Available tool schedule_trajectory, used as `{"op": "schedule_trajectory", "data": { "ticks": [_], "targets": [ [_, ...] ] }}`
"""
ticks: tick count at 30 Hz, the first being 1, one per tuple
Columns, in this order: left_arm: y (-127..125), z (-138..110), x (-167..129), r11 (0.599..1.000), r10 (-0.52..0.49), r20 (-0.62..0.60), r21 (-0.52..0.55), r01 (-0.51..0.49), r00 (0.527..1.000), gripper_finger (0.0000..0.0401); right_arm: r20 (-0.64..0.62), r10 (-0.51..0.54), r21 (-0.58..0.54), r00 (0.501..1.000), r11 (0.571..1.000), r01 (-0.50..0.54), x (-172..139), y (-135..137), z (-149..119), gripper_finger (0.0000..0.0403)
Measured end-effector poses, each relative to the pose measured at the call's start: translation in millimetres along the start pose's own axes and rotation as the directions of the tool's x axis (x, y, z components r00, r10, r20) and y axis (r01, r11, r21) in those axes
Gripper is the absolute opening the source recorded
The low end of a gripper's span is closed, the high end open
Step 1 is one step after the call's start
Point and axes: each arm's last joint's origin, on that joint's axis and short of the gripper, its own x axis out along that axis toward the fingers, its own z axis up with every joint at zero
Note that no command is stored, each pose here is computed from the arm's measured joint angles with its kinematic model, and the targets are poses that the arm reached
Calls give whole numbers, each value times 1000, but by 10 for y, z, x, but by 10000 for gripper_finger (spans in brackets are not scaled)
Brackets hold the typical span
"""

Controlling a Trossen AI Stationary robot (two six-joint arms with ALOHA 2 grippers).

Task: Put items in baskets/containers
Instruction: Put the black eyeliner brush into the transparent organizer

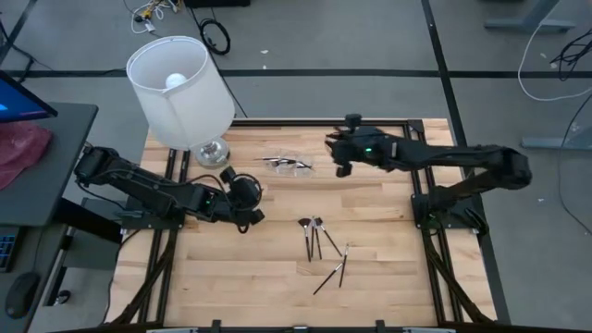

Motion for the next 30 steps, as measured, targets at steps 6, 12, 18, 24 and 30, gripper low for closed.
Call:
{"op": "schedule_trajectory", "data": {
  "ticks": [6,12,18,24,30],
  "targets": [
    [-299,-6,190,978,-198,2,61,197,980,126,225,172,126,959,971,-203,-240,215,-269,82],
    [-614,-75,514,950,-310,54,-12,311,949,126,318,187,185,929,949,-255,-179,685,-720,82],
    [-887,-206,709,886,-454,86,-69,460,887,126,424,372,160,826,867,-472,-189,1083,-1028,82],
    [-1103,-321,774,836,-528,147,-83,543,836,126,542,669,9,508,599,-800,-328,1375,-1087,82],
    [-1140,-353,778,829,-535,152,-93,551,831,126,588,728,-160,352,531,-832,-464,1527,-946,83]
  ]
}}
